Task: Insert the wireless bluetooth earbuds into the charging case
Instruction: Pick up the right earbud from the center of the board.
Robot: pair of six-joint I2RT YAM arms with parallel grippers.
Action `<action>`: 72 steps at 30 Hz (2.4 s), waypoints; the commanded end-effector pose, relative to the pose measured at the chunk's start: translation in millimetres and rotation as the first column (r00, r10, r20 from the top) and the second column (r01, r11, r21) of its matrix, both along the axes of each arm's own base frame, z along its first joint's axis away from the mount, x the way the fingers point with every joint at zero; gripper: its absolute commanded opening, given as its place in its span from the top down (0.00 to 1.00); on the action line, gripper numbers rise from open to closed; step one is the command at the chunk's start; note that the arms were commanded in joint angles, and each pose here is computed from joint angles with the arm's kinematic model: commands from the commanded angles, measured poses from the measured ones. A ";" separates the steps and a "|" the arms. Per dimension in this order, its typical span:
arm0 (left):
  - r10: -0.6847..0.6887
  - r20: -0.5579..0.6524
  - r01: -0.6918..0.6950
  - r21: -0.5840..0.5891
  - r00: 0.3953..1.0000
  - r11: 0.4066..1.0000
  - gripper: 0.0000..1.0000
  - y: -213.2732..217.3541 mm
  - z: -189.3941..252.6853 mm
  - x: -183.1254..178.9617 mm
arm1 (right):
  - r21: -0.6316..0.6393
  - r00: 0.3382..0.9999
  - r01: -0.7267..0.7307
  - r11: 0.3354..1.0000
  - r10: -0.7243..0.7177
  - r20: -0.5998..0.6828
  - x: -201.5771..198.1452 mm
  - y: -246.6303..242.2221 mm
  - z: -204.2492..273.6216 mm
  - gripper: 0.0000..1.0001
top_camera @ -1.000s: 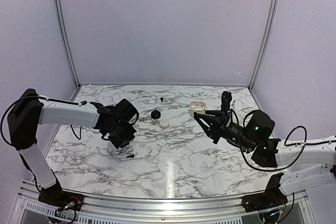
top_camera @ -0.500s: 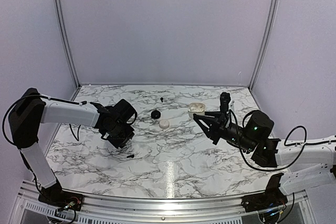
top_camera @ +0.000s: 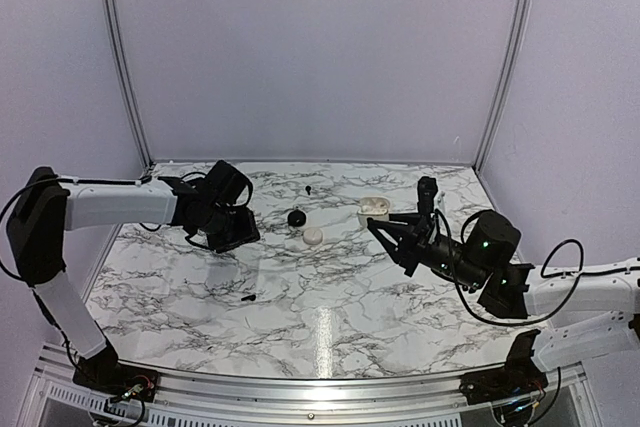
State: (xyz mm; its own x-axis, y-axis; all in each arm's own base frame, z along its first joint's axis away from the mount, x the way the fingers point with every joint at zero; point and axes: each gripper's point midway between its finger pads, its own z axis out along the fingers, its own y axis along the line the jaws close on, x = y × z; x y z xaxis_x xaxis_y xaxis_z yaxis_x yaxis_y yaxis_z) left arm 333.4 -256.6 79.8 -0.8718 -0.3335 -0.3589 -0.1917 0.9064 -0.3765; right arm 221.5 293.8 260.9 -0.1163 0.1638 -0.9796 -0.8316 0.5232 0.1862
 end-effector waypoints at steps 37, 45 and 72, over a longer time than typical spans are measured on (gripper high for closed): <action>-0.923 -0.368 0.948 0.318 0.113 -0.011 0.40 34.8 -42.2 -22.7 | 0.058 1.000 -0.024 0.998 0.024 -0.004 -1.3 1.2 15.2 1.00; -0.914 -0.386 0.944 0.331 0.124 -0.012 0.45 30.3 -48.7 -8.8 | 0.054 1.000 -0.021 0.998 0.022 -0.004 -0.7 1.2 14.6 1.00; -0.946 -0.312 0.966 0.259 0.093 0.009 0.41 21.0 -47.3 -30.2 | 0.058 0.999 -0.043 0.997 0.044 -0.019 -0.7 6.7 11.2 1.00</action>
State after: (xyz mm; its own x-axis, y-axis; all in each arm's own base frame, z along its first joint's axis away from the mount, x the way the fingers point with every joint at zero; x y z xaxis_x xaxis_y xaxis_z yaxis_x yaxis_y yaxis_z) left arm 316.8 -236.8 26.7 -0.3149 0.9402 -0.1297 0.9483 0.3175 -0.0006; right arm 218.5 300.7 252.9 -0.1701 0.1645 -0.9716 -0.8435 0.4855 0.2299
